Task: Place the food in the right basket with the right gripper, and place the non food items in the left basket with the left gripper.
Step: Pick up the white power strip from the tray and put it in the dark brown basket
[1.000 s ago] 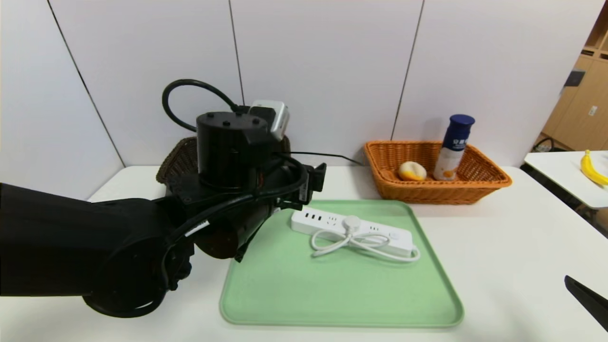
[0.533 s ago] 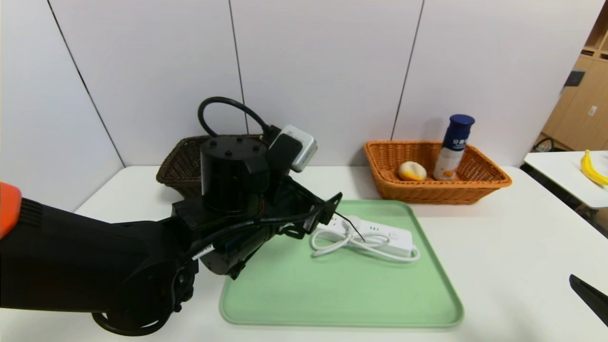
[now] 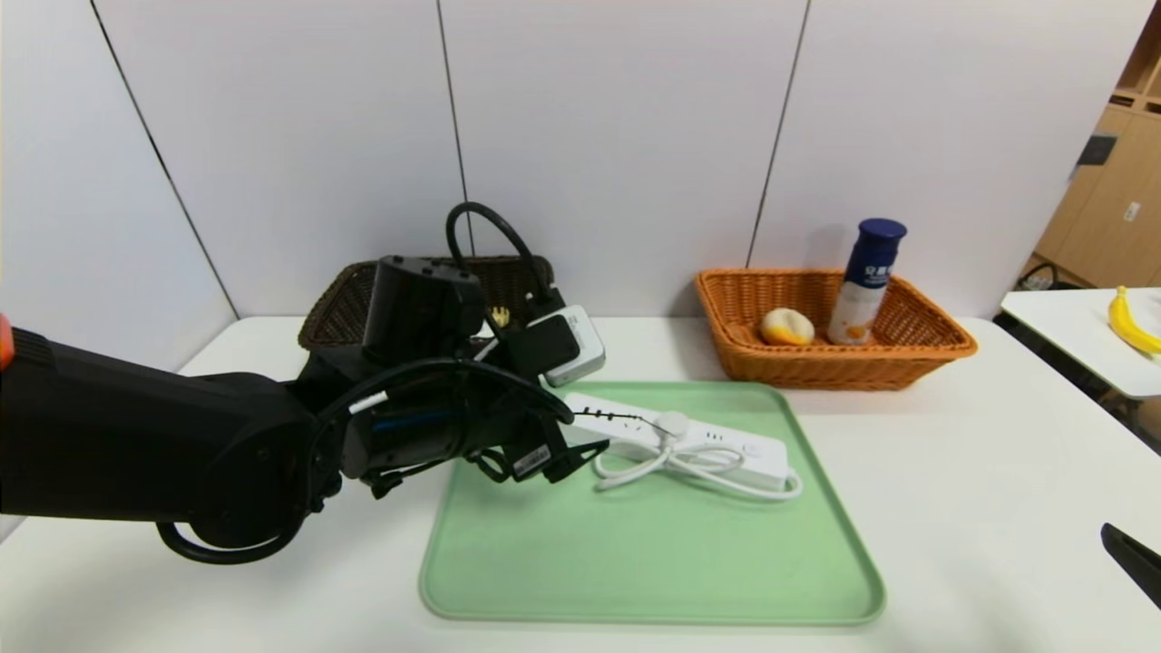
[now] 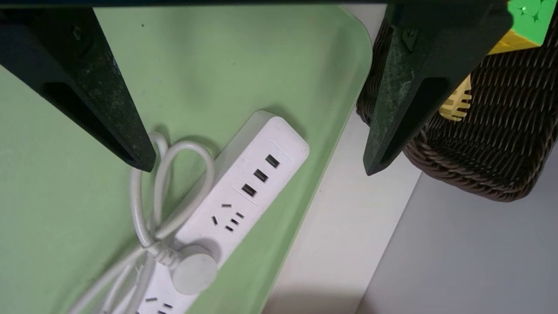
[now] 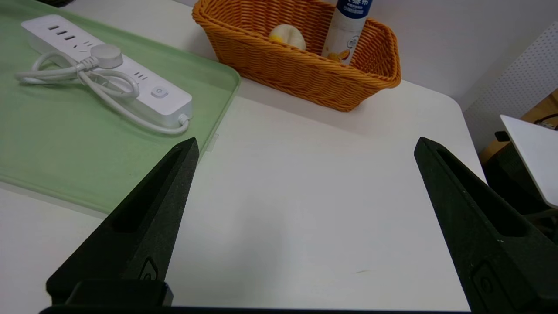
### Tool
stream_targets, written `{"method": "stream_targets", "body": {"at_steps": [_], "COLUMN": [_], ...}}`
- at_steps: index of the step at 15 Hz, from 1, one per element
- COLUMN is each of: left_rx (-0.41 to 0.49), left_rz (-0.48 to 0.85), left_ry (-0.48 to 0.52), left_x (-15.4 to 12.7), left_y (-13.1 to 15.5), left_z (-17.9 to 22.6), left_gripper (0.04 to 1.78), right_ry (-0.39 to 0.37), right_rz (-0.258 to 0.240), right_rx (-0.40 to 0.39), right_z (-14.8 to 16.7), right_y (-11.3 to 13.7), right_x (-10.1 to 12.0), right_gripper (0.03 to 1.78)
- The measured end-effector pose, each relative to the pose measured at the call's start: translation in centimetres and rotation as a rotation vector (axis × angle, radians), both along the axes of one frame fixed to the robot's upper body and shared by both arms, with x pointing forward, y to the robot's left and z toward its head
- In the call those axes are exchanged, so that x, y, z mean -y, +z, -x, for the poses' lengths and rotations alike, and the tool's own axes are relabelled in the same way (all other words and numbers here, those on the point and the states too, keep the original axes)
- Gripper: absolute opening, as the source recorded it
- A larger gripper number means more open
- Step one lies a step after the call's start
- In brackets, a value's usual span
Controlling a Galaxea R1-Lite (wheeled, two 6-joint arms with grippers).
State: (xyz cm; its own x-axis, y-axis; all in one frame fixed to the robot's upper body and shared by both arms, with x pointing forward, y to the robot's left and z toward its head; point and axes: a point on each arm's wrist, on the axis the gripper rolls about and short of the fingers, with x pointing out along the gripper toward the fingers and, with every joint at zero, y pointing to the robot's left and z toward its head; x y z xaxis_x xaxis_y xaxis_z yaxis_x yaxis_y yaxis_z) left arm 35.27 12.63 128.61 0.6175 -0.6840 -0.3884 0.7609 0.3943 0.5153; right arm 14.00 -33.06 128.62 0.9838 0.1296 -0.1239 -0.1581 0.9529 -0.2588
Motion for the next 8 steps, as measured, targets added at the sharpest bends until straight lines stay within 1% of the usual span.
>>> {"method": "stream_targets", "body": {"at_steps": [1, 4, 8], "left_rx": [-0.002, -0.007, -0.008], "left_rz": [-0.040, -0.119, -0.129], "left_ry": [-0.034, -0.094, -0.122], "left_x": [0.1, 0.8, 2.2], "left_y": [0.2, 1.0, 0.6], "left_z": [0.0, -0.2, -0.6], "left_gripper": [1.69, 1.69, 1.69], "right_ry": [0.001, 0.002, 0.008], "right_rz": [-0.001, -0.002, -0.007], "right_rx": [0.001, 0.001, 0.008], "right_z": [0.0, 0.2, 0.5], "right_y": [0.0, -0.3, -0.5], "right_x": [0.0, 0.0, 0.0], "right_gripper": [1.71, 1.71, 1.71]}}
